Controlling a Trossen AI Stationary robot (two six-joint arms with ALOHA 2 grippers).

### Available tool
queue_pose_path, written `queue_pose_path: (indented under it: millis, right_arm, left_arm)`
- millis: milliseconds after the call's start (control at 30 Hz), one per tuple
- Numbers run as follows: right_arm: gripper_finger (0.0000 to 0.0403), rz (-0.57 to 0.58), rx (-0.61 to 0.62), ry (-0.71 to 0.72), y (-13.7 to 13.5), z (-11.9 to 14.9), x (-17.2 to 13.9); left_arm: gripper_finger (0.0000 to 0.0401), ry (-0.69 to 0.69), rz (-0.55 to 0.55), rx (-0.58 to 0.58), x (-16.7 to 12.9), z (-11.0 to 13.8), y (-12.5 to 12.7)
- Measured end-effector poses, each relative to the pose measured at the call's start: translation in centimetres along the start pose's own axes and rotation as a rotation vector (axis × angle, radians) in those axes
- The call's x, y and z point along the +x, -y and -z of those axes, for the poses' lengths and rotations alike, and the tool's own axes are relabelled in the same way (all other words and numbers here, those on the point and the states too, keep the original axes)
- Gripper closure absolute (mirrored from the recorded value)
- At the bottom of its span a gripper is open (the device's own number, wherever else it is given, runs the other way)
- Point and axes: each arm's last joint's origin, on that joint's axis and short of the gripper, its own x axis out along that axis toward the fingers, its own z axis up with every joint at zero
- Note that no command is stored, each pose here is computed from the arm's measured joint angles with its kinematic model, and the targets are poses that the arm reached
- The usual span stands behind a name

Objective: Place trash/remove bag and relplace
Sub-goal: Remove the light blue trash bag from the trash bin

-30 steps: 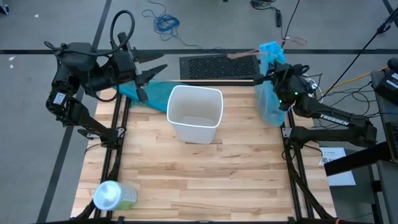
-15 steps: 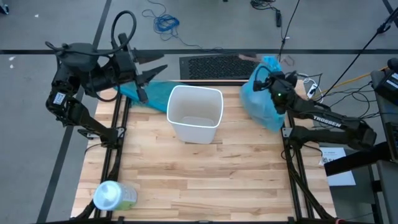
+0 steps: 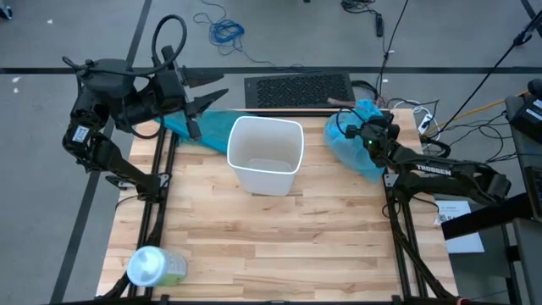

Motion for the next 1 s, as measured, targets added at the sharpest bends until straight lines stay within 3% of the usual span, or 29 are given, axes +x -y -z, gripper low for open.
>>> queue_pose_path:
  millis: [433, 667, 1000]
  right_arm:
    - [0.0403, -0.015, -0.052, -0.154, -0.2, 2.4, 1.7]
    - [0.0399, -0.096, -0.042, -0.163, -0.8, 1.5, 1.6]
    - [0.0314, -0.194, -0.137, -0.14, -2.7, -2.2, 0.9]
  left_arm:
    - [0.0272, -0.143, 0.027, 0.03, 0.7, 1.4, 0.8]
    - [0.0272, -0.3, -0.031, 0.056, 0.9, 2.8, 1.1]
    - [0.0272, -0.561, -0.01, -0.014, 0.3, 5.4, 1.8]
